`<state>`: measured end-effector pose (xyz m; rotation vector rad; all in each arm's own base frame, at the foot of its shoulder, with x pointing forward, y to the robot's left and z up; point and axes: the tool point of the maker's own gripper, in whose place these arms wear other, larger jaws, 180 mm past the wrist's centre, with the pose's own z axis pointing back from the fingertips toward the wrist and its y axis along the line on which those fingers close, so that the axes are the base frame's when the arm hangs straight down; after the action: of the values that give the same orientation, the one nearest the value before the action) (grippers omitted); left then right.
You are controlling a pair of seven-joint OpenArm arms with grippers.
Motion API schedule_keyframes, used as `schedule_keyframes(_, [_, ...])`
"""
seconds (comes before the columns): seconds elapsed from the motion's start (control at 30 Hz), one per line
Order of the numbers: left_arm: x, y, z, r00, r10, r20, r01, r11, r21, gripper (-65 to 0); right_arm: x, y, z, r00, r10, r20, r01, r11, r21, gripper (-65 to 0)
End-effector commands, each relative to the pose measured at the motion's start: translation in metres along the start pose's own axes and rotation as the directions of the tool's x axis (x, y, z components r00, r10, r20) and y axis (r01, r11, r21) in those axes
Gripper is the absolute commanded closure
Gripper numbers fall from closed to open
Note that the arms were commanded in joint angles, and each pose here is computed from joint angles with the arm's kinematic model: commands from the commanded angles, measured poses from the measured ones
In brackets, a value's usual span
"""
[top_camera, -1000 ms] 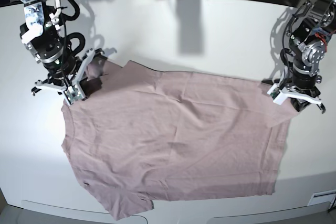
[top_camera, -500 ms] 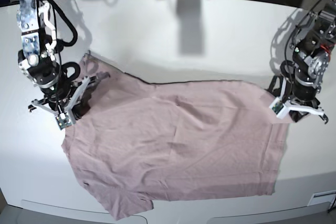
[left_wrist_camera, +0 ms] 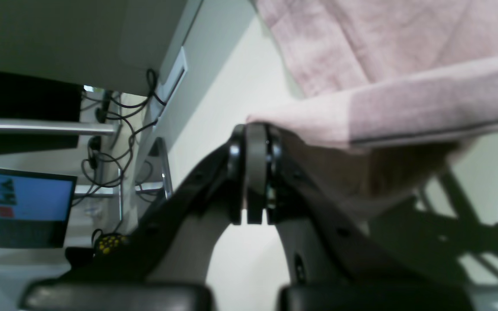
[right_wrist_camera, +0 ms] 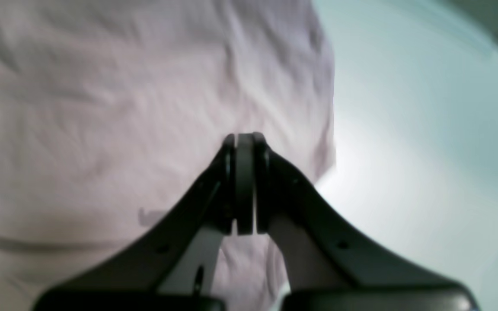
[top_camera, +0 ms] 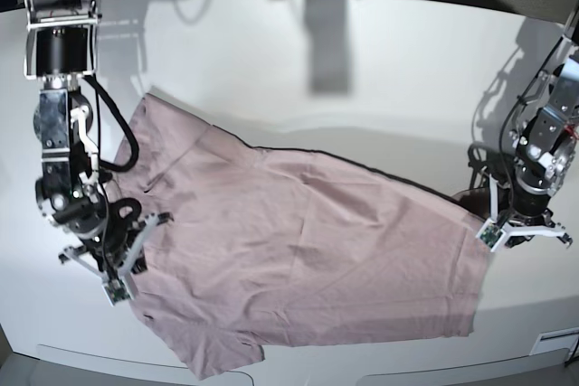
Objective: Fold the T-shirt properly
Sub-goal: 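Sweep the right gripper across the shirt toward the left gripper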
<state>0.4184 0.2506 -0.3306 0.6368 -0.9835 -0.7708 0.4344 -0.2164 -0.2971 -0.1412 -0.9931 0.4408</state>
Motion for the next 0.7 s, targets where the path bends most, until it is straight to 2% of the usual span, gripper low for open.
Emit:
schedule_keyframes(0.0, [0.011,0.024,-0.004,0.999,-0.002,0.036,0.0,0.998,0.058,0.0,0.022,-0.007,0.003,0.999,0.022,0.049,-0.021,1.0,-0.013,0.0])
schedule_keyframes(0.2, [0.009,0.024,-0.011,1.0,0.016,0.017,-0.017,0.998,0.059,0.0,0.001,0.023,-0.004,0.989,0.096,-0.111,-0.09,0.994,0.06,0.0])
schedule_keyframes(0.27, [0.007,0.022,-0.011,1.0,0.015,0.014,-0.016,0.998,0.055,0.0,-0.009,0.02,-0.002,0.977,0.121,-0.175,-0.112,0.992,0.061,0.0])
schedule_keyframes(0.3, [0.006,0.021,-0.011,1.0,0.016,0.013,-0.017,0.998,0.053,0.0,-0.018,0.018,0.0,0.961,0.166,-0.221,-0.154,0.985,0.072,0.0])
schedule_keyframes(0.37, [0.004,0.019,-0.01,1.0,0.031,0.004,-0.031,0.999,0.044,0.0,-0.035,0.021,0.008,0.931,0.234,-0.282,-0.195,0.968,0.159,-15.4])
schedule_keyframes(0.43, [0.003,0.019,-0.01,1.0,0.031,0.0,-0.031,0.999,0.044,0.0,-0.053,0.035,0.018,0.9,0.291,-0.323,-0.198,0.936,0.292,-29.1])
schedule_keyframes(0.5, [0.004,0.019,-0.011,0.999,0.032,0.0,-0.032,0.999,0.044,0.0,-0.071,0.051,0.028,0.874,0.332,-0.354,-0.184,0.902,0.391,-36.8])
schedule_keyframes(0.57, [0.003,0.019,-0.01,0.999,0.032,-0.001,-0.032,0.999,0.044,0.0,-0.092,0.066,0.032,0.84,0.395,-0.371,-0.213,0.87,0.445,-37.9])
schedule_keyframes(0.67, [0.002,0.018,-0.01,0.999,0.032,-0.008,-0.032,0.999,0.044,0.0,-0.115,0.099,0.035,0.79,0.5,-0.354,-0.274,0.805,0.526,-37.9])
